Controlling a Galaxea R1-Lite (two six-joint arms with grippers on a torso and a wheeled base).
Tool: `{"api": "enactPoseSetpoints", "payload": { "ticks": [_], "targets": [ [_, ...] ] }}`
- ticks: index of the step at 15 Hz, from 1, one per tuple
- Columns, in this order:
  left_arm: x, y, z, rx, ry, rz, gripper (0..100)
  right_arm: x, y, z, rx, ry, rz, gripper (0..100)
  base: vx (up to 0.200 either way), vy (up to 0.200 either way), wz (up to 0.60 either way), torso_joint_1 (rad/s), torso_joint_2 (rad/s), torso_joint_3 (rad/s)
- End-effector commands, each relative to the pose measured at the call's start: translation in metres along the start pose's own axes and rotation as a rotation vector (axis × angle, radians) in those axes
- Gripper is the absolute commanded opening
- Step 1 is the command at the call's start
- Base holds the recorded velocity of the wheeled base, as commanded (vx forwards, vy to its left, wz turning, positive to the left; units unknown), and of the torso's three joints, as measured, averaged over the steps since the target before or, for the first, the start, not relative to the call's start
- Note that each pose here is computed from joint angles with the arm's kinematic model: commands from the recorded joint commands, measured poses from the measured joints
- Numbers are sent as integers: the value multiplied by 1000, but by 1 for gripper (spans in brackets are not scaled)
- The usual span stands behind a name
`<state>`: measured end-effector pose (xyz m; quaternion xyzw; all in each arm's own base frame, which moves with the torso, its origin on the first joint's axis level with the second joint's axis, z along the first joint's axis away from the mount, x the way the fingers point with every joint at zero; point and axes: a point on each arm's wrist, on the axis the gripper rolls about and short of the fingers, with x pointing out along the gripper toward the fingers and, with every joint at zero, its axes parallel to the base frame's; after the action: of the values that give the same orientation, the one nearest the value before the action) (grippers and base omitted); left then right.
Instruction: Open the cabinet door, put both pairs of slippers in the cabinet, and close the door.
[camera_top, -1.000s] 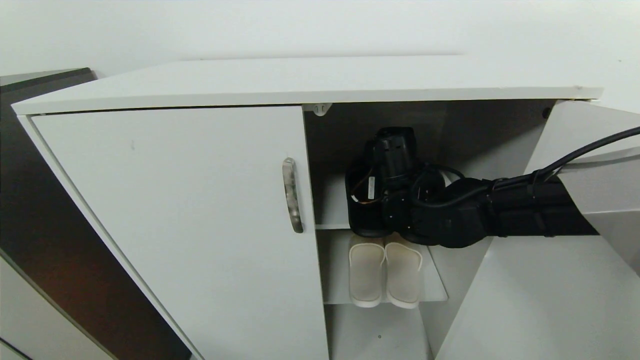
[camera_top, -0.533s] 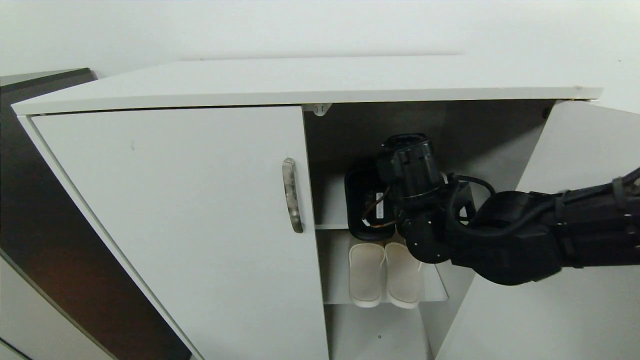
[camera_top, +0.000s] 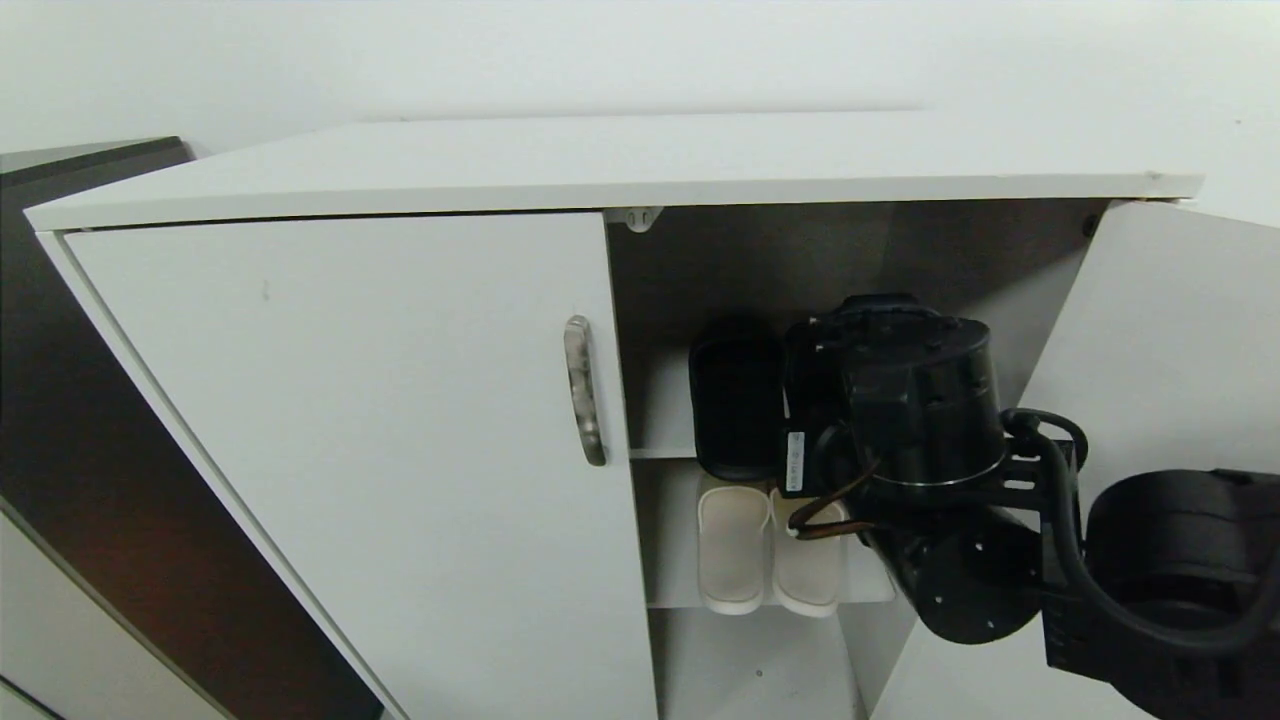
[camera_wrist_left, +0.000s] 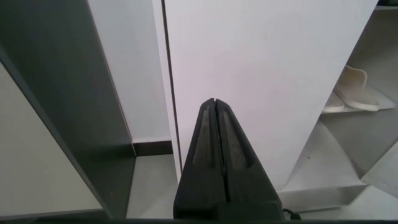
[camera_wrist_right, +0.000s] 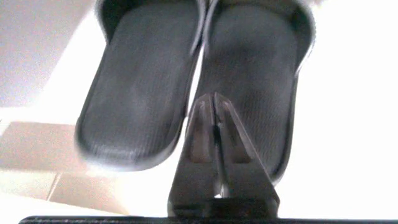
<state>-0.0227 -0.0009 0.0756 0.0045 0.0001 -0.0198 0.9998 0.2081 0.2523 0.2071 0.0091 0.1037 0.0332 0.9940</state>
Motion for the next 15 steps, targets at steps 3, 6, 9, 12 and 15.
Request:
{"api": "enactPoseSetpoints", "payload": {
  "ticks": [3, 6, 9, 12, 15],
  "targets": [
    [0, 0, 0, 0, 0, 0, 0, -18, -4, -17, -41, -11, 68, 0, 0, 0, 0, 0, 0, 0],
    [0, 0, 0, 3, 0, -2, 0, -18, -7, -21, -43, -34, 81, 0, 0, 0, 0, 0, 0, 0],
    [0, 0, 0, 3, 0, -2, 0, -17, -9, -21, -51, -41, 74, 0, 0, 0, 0, 0, 0, 0],
    [0, 0, 0, 2, 0, -2, 0, -16, -9, -23, -58, -36, 73, 0, -133, 0, 0, 3, 2, 0],
    [0, 0, 0, 2, 0, -2, 0, -16, -9, -25, -61, -33, 73, 0, -200, 0, 0, 1, 1, 7]
  ]
}}
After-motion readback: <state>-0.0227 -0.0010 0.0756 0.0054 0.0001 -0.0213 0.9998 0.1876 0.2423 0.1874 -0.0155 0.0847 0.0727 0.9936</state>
